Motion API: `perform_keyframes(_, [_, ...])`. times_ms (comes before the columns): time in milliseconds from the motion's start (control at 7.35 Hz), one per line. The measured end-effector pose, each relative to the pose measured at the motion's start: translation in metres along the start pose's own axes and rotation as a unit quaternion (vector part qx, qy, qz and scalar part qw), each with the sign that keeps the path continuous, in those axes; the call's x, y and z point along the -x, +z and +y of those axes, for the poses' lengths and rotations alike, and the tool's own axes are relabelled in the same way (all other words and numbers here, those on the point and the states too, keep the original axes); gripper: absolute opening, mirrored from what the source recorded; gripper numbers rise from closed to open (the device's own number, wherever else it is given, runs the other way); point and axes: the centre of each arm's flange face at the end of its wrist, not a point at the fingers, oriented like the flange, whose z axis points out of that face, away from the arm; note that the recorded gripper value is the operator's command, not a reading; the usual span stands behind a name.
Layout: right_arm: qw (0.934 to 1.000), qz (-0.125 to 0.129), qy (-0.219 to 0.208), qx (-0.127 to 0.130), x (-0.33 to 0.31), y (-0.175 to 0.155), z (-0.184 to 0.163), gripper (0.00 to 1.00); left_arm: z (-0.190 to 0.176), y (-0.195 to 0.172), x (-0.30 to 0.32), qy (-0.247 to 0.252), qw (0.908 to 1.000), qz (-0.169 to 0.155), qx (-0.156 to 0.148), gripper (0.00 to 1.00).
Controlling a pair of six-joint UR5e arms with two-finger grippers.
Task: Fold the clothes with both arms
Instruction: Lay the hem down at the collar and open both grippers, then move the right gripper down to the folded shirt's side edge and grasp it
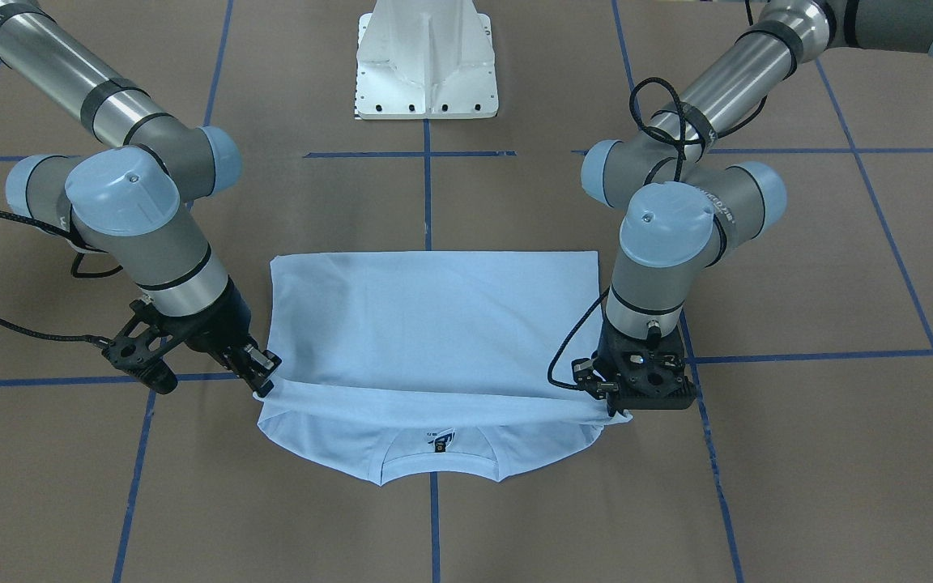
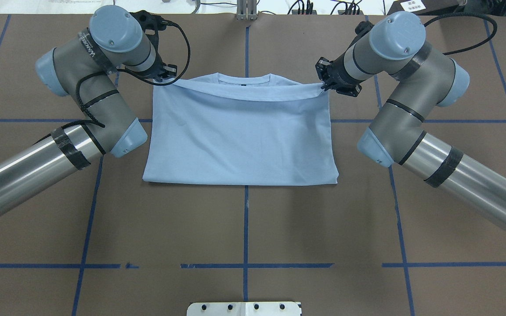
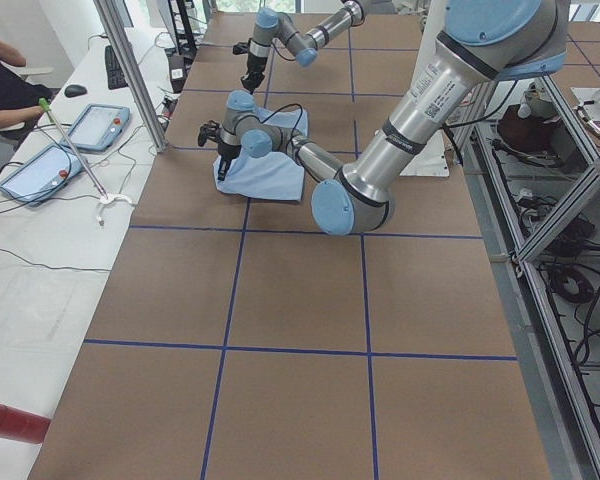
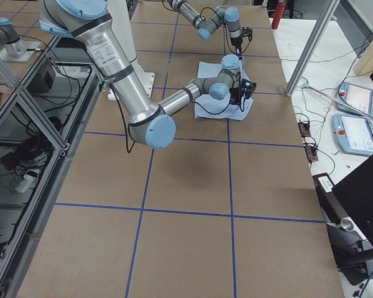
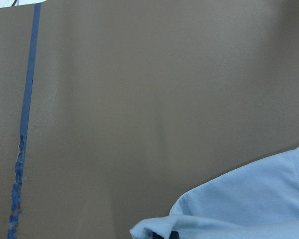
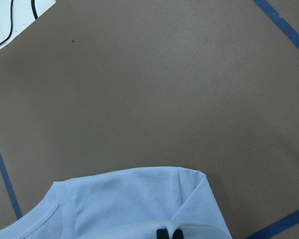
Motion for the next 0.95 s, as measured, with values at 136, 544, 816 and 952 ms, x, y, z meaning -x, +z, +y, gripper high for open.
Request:
perform_keyframes(136, [1.0, -0.009, -0.004, 0.001, -0.002, 0.0, 0.0, 1.0, 0.0, 0.0, 0.0, -0.004, 1.0, 0.001, -0.001, 0.99])
perform_keyframes(544, [0.9997, -0.023, -0.007, 0.002, -0.002, -0.004, -0.001, 1.0, -0.002, -0.004, -0.004, -0.005, 1.0, 0.005, -0.004, 0.99])
perform_keyframes(816, [0.9992, -0.034, -0.013, 0.013, -0.011, -0.016, 0.022, 1.0, -0.003, -0.006, -0.005, -0.004, 1.0, 0.007, -0.006, 0.99])
perform_keyframes(952, [0.9991, -0.029, -0.02, 0.023, -0.035, -0.016, 0.044, 1.0, -0.003, -0.007, -0.005, -0.005, 0.9999, 0.008, -0.006, 0.99])
